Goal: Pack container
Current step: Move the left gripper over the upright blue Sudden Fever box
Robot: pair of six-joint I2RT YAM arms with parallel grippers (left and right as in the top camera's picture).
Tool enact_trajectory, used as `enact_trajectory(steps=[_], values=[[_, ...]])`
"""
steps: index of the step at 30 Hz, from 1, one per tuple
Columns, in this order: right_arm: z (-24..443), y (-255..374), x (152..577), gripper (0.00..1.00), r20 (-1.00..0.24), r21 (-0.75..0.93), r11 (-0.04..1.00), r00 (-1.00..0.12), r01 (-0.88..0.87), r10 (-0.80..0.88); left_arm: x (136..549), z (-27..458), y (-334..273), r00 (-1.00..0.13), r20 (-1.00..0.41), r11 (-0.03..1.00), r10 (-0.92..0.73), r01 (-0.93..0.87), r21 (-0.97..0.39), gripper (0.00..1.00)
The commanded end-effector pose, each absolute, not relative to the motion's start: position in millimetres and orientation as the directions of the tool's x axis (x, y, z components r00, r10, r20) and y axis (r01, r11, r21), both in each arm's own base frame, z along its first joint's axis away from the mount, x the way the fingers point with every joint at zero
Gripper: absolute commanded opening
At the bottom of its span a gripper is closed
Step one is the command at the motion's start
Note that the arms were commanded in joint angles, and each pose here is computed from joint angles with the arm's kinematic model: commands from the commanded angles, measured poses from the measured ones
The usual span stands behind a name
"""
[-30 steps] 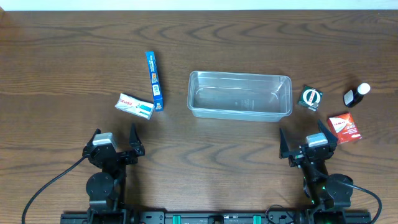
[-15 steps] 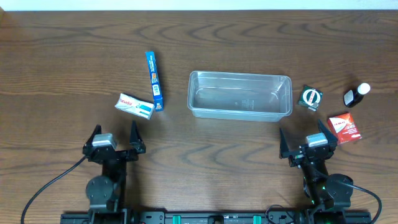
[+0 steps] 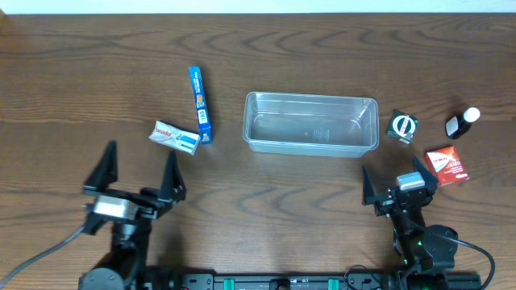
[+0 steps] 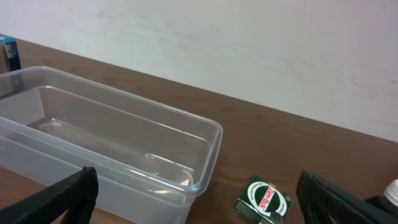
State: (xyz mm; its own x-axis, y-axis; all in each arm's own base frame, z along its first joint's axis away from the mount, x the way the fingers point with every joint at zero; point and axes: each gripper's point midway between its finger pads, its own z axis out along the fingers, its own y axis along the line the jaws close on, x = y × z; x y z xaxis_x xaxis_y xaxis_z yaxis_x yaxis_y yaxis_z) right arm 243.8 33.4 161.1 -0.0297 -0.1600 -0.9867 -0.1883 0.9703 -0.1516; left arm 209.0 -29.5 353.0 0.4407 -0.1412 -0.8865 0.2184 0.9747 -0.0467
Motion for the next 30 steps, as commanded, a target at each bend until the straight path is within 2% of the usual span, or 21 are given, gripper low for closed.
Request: enact_trajectory(steps=[1, 6, 10, 14, 19, 23, 30], values=[[160, 35, 244, 0.99, -0.988, -0.144, 0.971, -0.033, -0.191, -0.153, 209, 401, -35, 0.438, -0.887, 0.968, -0.146, 0.25, -0.036, 0.98], [160, 35, 243, 0.99, -0.988, -0.144, 0.971, -0.033, -0.191, -0.153, 245, 435, -64, 0.243, -0.963, 0.922, -0.113, 0.386, -0.011, 0.98], [160, 35, 243, 0.99, -0.988, -0.144, 0.971, -0.033, -0.191, -0.153, 288, 443, -69, 0.004, -0.995, 0.912, -0.099, 0.401, -0.089, 0.98], [160, 35, 243, 0.99, -0.988, -0.144, 0.971, -0.033, -0.192, -0.153, 324, 426, -69, -0.255, -0.966, 0.916, -0.052, 0.373, -0.148, 0.98], [160, 35, 243, 0.99, -0.988, -0.144, 0.971, -0.033, -0.191, -0.153, 362, 381, -70, -0.541, -0.84, 0.916, -0.041, 0.315, -0.248, 0.98], [160, 35, 244, 0.99, -0.988, -0.144, 0.971, -0.033, -0.191, -0.153, 390, 333, -80, -0.678, -0.735, 0.91, -0.02, 0.292, -0.294, 0.98], [160, 35, 244, 0.99, -0.988, -0.144, 0.971, -0.034, -0.192, -0.153, 424, 260, -80, -0.801, -0.598, 0.912, -0.017, 0.233, -0.338, 0.98]])
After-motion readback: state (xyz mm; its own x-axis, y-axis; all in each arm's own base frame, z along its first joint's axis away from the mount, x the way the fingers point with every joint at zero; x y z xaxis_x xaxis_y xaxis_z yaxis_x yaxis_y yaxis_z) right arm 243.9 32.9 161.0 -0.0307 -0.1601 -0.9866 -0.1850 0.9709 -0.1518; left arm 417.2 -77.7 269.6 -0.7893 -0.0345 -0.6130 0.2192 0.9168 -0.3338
